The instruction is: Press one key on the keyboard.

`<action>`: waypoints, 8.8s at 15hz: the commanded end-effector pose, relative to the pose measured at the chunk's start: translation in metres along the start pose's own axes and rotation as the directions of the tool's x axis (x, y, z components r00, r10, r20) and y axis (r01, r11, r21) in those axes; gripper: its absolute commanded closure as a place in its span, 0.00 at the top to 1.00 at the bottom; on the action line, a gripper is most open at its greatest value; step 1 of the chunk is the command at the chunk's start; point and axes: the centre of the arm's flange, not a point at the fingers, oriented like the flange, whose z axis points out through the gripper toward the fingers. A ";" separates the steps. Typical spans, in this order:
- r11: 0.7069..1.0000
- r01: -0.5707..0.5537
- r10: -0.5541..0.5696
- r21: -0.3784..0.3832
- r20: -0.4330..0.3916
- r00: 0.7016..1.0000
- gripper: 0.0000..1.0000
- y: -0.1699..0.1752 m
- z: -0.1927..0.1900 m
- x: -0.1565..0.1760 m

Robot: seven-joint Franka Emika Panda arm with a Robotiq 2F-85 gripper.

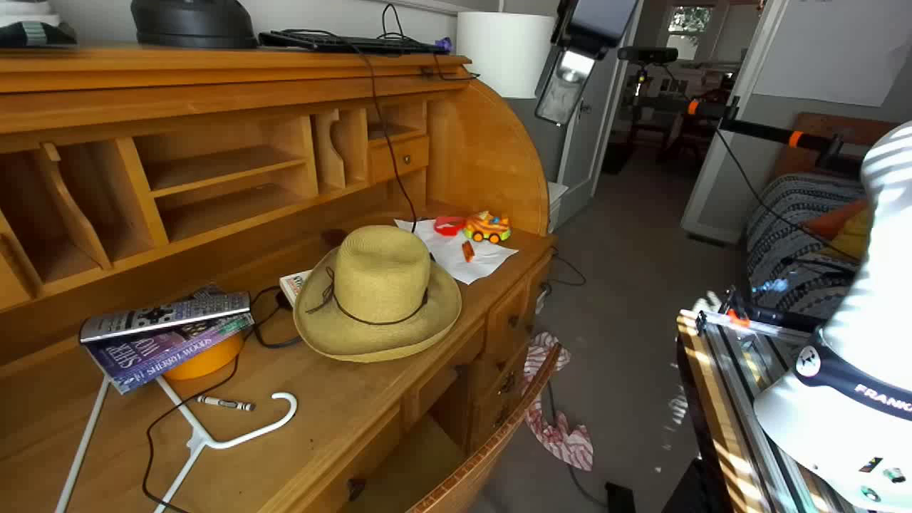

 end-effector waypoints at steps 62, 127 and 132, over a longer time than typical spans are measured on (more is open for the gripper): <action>0.796 -0.583 0.444 -0.162 -0.498 0.745 0.74 0.379 -0.140 0.203; 0.495 -0.867 0.697 -0.063 -0.566 0.440 0.00 0.553 0.065 0.266; 0.498 -0.866 0.707 -0.040 -0.560 0.432 0.00 0.554 0.075 0.267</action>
